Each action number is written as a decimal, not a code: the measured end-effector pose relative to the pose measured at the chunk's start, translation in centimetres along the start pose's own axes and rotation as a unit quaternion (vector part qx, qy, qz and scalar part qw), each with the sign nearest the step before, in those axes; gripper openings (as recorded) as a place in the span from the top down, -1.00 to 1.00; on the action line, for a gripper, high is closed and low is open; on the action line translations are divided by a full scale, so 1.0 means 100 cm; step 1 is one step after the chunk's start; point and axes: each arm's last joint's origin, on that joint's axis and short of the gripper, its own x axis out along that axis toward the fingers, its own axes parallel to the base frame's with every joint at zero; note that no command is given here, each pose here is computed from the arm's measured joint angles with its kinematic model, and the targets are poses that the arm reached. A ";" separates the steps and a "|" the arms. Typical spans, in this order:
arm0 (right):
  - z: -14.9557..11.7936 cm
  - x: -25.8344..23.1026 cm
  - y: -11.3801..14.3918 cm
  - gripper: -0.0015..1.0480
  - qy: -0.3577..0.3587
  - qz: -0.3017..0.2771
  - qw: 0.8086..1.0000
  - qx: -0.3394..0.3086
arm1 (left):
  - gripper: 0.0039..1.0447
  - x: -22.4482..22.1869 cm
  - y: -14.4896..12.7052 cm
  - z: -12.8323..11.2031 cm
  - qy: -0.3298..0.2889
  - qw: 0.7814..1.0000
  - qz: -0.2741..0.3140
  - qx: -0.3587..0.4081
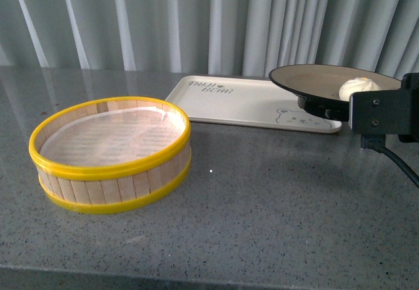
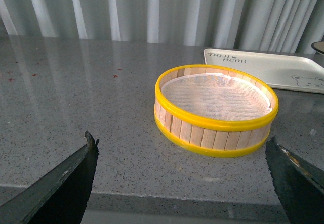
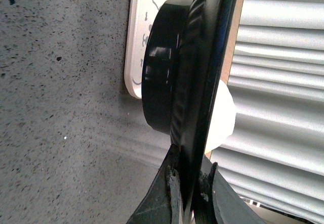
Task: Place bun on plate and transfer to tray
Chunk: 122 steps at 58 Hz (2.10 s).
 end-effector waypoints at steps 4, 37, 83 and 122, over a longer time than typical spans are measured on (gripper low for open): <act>-0.001 0.009 0.002 0.94 0.002 0.002 1.000 0.001 | -0.88 0.000 0.000 0.000 0.000 1.000 0.000 0.000; -0.006 0.059 -0.001 0.94 0.008 0.007 1.000 0.016 | -0.88 0.000 0.000 0.000 0.000 1.000 0.000 0.000; -0.001 0.091 0.004 0.94 0.005 0.030 0.999 0.010 | -0.88 0.000 0.000 0.000 0.000 1.000 0.000 0.000; 0.010 0.101 0.008 0.94 0.008 0.038 0.999 0.004 | -0.88 0.000 0.000 0.000 0.000 1.000 0.000 0.000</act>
